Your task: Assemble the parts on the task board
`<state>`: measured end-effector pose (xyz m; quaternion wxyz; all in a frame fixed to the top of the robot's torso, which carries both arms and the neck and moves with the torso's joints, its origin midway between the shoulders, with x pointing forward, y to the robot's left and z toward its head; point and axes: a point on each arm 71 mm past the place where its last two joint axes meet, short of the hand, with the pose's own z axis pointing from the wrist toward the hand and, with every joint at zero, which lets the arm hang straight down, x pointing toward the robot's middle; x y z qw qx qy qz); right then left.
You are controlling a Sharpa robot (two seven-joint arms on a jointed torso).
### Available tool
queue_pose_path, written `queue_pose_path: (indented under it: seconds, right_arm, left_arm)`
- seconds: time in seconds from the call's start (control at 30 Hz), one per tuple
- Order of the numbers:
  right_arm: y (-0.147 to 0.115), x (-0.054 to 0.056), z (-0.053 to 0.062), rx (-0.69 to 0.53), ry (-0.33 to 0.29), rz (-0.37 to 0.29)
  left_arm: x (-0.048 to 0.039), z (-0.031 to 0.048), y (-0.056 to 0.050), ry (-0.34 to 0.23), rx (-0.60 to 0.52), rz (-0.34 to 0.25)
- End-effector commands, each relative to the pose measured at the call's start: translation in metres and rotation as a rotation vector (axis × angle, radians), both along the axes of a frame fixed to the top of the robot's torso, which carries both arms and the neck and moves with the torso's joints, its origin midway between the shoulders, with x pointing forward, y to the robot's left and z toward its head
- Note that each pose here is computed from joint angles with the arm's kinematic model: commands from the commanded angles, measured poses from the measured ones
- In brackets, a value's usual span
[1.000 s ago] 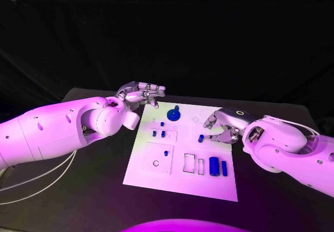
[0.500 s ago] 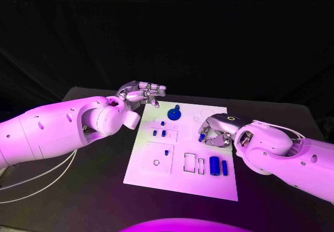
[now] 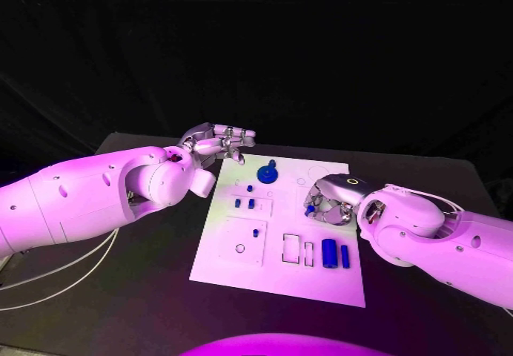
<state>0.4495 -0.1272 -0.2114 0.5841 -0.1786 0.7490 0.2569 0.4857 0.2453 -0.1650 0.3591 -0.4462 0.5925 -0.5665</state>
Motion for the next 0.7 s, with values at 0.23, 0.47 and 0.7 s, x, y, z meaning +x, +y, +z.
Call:
queue_pose_path:
  seconds: [0.23,0.47,0.7]
  right_arm:
    - [0.000,-0.001,0.004,0.046,-0.044,-0.005]
    - [0.000,-0.010,0.015,0.101,-0.054,-0.002]
    - [0.011,-0.026,0.039,0.166,-0.069,0.047]
  left_arm:
    - [-0.0002,0.0012,-0.002,-0.005,-0.007,-0.018]
    - [0.0004,0.0008,-0.002,-0.004,-0.006,-0.017]
    - [0.0014,0.0003,-0.003,-0.003,-0.006,-0.017]
